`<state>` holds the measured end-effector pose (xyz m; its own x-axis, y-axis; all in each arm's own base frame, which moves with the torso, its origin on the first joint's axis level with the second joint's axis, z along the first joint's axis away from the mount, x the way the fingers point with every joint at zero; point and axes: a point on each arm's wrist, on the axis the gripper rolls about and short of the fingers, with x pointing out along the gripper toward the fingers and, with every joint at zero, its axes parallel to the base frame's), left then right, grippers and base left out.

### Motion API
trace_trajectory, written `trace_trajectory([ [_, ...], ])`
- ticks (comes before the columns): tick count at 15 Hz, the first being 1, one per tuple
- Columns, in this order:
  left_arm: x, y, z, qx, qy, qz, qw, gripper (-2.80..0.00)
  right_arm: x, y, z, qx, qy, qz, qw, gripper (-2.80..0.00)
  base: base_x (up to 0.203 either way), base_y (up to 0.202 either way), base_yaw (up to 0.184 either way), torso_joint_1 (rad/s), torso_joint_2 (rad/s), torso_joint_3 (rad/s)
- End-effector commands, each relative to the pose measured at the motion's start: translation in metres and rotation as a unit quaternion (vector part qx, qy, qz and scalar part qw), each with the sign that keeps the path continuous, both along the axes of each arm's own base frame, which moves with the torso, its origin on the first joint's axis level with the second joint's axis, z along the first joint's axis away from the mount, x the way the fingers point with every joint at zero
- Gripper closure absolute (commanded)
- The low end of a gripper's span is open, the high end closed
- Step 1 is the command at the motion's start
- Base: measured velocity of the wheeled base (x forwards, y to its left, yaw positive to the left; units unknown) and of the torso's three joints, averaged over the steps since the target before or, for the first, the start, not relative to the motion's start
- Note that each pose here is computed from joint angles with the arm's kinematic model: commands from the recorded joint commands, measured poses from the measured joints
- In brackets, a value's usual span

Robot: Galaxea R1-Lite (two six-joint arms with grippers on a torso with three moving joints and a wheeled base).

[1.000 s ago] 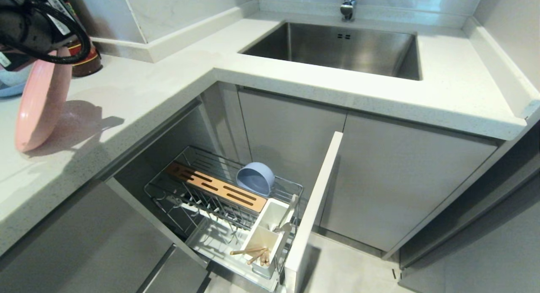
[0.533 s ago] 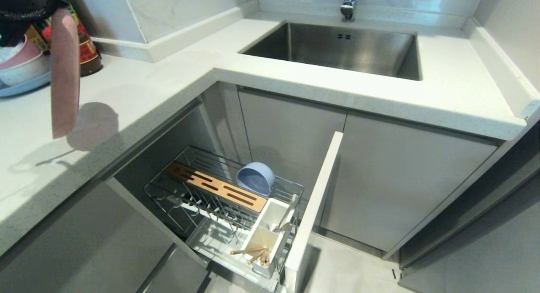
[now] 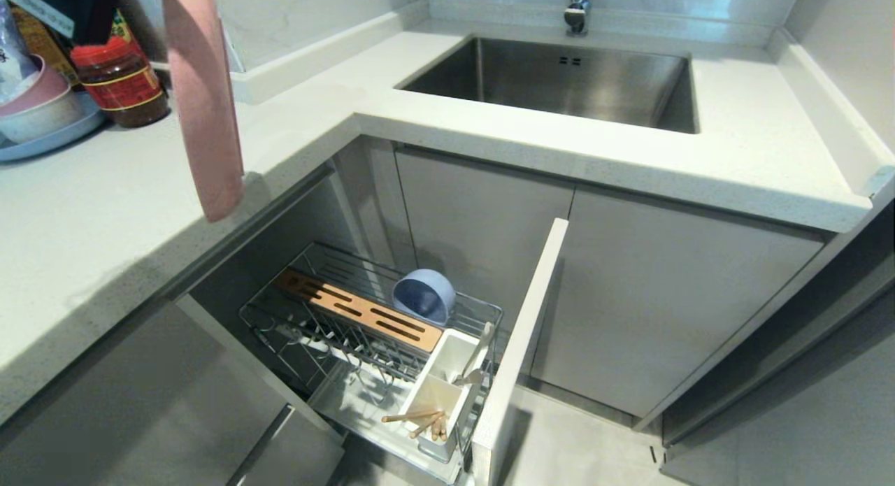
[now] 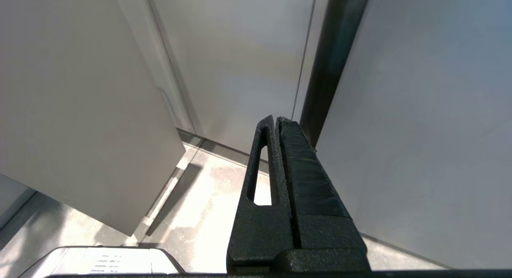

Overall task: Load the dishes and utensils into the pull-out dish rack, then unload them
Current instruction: Pick up the plate and place it in the cupboard

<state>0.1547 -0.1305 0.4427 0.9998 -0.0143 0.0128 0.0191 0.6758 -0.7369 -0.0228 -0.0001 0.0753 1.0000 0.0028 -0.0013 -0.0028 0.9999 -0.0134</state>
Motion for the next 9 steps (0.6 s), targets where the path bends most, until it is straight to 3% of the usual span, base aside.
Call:
trace_trajectory([
  [1,-0.003,-0.027,-0.009,0.000,0.016,-0.020,0.9997,0.00,0.000,0.000,0.000,0.000,0.000,0.000,1.000,0.00,0.000,0.000,0.000,0.000,0.00,0.000],
  [3,0.006,-0.056,-0.027,0.004,0.037,0.008,0.9993,0.00,0.000,0.000,0.000,0.000,0.000,0.000,1.000,0.00,0.000,0.000,0.000,0.000,0.00,0.000],
  [7,0.025,-0.090,-0.076,0.022,0.082,0.025,0.9961,0.00,0.000,0.000,0.000,0.000,0.000,0.000,1.000,0.00,0.000,0.000,0.000,0.000,0.00,0.000],
  [9,0.034,-0.102,-0.105,0.013,0.094,0.030,0.9950,0.00,0.000,0.000,0.000,0.000,0.000,0.000,1.000,0.00,0.000,0.000,0.000,0.000,0.00,0.000],
])
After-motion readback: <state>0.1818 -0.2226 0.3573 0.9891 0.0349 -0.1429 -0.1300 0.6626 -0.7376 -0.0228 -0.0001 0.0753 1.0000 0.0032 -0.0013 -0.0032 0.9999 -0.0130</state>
